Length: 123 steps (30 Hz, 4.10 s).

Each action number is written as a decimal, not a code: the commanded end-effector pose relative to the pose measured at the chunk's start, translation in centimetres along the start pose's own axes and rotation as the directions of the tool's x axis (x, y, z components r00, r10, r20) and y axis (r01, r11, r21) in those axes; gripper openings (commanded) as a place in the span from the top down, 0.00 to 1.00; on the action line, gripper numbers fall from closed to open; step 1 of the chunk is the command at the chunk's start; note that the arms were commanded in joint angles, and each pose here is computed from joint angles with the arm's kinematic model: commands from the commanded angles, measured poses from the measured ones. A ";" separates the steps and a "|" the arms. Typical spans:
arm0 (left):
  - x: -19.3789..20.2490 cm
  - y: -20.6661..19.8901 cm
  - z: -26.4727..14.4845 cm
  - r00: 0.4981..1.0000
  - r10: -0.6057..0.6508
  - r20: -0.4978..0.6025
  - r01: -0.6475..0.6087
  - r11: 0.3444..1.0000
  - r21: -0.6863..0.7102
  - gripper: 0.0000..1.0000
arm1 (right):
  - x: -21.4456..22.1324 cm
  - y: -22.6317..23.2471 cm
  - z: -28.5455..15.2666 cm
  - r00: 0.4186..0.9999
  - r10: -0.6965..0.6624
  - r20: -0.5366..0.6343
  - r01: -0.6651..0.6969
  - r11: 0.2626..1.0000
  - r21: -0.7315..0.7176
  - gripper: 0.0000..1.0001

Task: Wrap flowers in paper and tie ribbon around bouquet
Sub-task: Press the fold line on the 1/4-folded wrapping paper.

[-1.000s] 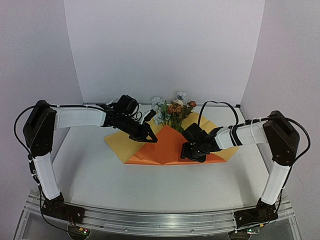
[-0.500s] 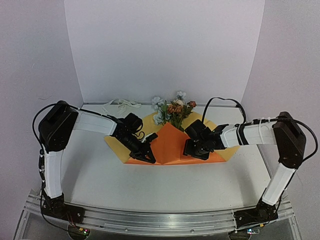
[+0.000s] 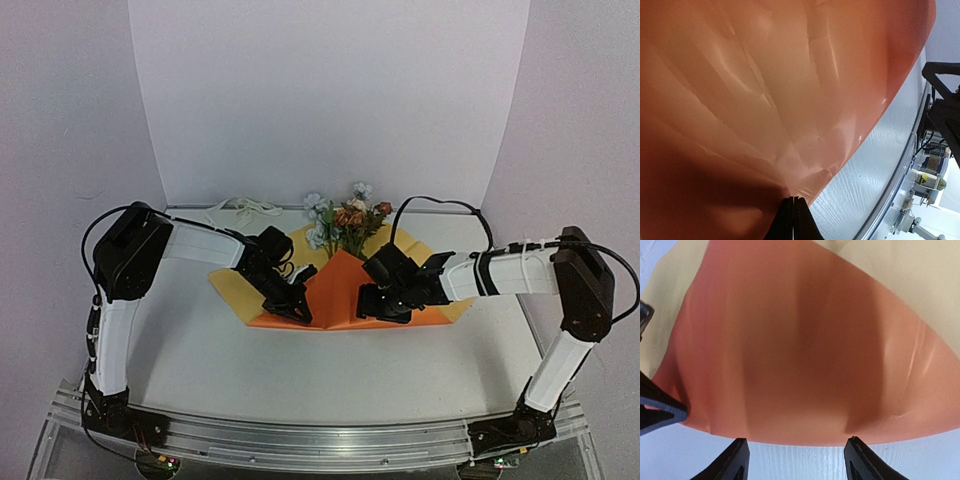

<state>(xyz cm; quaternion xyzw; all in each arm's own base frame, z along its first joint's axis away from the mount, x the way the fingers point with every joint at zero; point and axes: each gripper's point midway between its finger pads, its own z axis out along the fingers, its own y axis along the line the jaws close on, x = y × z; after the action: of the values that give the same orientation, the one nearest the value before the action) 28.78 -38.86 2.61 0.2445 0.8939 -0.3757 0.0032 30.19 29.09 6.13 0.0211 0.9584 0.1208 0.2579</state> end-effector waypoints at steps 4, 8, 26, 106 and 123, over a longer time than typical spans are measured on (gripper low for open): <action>-0.3 1.5 0.4 1.000 -0.012 0.002 0.013 0.997 -0.075 0.96 | 0.4 2.9 0.2 0.996 -0.091 -0.010 0.090 0.994 -0.053 0.36; -0.1 2.3 0.6 1.000 -0.026 -0.001 0.026 0.995 -0.099 0.97 | 1.0 3.6 0.4 0.991 -0.132 -0.019 0.131 0.989 -0.065 0.36; 1.7 4.6 -0.2 0.998 -0.070 0.001 0.070 0.988 -0.136 0.97 | 4.2 -3.5 3.2 0.994 0.019 -0.107 -0.008 0.994 0.108 0.44; -3.4 1.8 -5.9 0.982 0.007 0.189 0.013 0.995 -0.103 0.83 | -0.8 -5.6 -1.5 0.983 0.179 -0.038 -0.177 0.983 0.056 0.73; 0.1 -0.6 -4.2 0.988 -0.001 0.153 0.010 0.998 -0.059 0.82 | 1.6 -8.3 2.8 0.964 0.257 -0.063 -0.244 0.955 0.170 0.77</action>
<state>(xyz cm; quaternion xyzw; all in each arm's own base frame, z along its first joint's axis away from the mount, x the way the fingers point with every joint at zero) 29.42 -36.31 6.71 0.2277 0.8999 -0.3629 0.0816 30.23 22.88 1.49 0.1336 0.9689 0.0900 0.1877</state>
